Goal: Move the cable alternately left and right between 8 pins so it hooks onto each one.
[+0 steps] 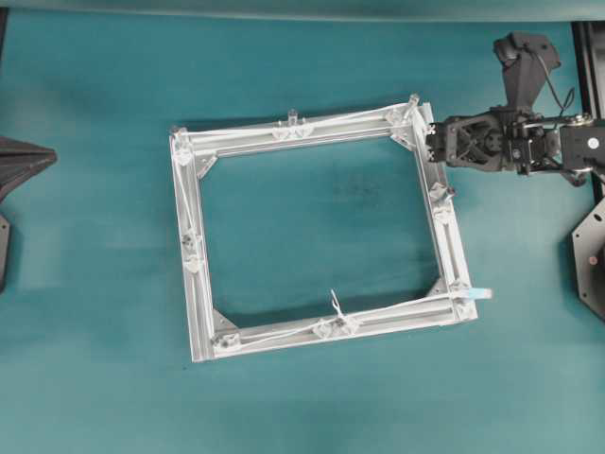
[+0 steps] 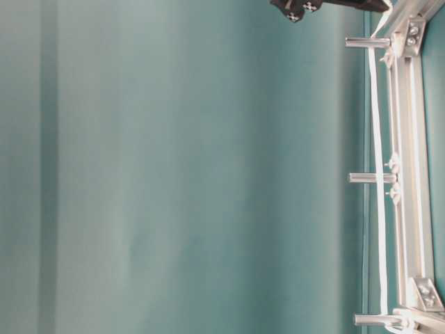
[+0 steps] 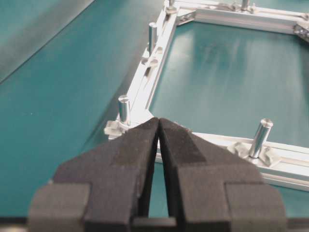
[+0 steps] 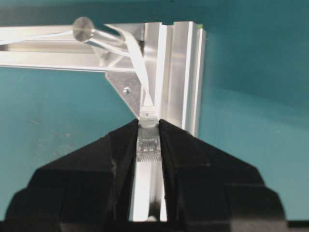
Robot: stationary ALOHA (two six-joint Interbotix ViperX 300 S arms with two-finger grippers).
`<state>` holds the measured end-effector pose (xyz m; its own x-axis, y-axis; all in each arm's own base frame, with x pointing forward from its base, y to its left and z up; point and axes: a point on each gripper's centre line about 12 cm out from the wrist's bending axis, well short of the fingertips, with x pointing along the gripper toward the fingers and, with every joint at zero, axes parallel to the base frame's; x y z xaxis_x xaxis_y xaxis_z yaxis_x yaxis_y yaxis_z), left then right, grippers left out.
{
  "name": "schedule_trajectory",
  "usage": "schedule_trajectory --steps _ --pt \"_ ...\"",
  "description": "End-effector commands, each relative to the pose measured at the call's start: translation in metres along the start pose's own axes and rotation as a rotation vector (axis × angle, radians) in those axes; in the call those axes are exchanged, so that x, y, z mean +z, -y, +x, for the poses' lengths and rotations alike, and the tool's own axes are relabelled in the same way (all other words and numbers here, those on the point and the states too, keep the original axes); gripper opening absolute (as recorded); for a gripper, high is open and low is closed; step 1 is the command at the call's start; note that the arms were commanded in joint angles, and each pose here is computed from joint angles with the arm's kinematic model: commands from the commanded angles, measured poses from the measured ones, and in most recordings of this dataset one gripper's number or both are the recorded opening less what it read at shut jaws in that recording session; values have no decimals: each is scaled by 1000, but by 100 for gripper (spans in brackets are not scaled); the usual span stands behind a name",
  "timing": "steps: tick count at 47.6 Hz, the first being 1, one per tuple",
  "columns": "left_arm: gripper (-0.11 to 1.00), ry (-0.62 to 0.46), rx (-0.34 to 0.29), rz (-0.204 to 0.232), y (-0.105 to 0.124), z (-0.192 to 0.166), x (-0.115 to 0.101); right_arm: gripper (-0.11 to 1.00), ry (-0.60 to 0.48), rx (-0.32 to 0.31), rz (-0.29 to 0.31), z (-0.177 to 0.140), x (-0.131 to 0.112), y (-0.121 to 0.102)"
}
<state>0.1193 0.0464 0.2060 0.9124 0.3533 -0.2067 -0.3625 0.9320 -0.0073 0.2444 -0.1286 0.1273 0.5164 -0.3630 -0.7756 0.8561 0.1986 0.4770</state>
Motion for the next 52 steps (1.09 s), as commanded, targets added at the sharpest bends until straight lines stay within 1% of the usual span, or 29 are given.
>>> schedule_trajectory --steps 1,10,21,22,23,28,29,31,32,37,45,52 --pt "8 6 6 -1 -1 0 4 15 0 34 -9 -2 0 -11" --pt "8 6 6 -1 -1 0 4 15 -3 38 -16 3 1 -19" --pt "8 6 6 -1 -1 0 4 17 -12 21 -27 8 -1 -17" --pt "8 6 6 -1 -1 0 4 19 -12 18 -24 8 0 -16" --pt "8 6 6 -1 -1 0 4 25 -12 17 -22 8 0 -16" --pt "8 6 6 -1 -1 0 4 56 -9 16 -18 8 0 -17" --pt "8 6 6 -1 -1 0 4 64 -8 16 -17 7 1 -17" --pt "8 6 6 -1 -1 0 4 72 -8 18 -18 7 1 -18" --pt "8 6 6 -1 -1 0 4 73 -7 19 -18 7 1 -18" --pt "8 6 6 -1 -1 0 4 69 -5 29 -20 4 0 -19" --pt "8 5 6 -1 -1 0 4 70 3 46 -19 -4 -1 -18" --pt "8 6 6 -1 -1 0 4 70 10 73 -9 -16 -3 -16"
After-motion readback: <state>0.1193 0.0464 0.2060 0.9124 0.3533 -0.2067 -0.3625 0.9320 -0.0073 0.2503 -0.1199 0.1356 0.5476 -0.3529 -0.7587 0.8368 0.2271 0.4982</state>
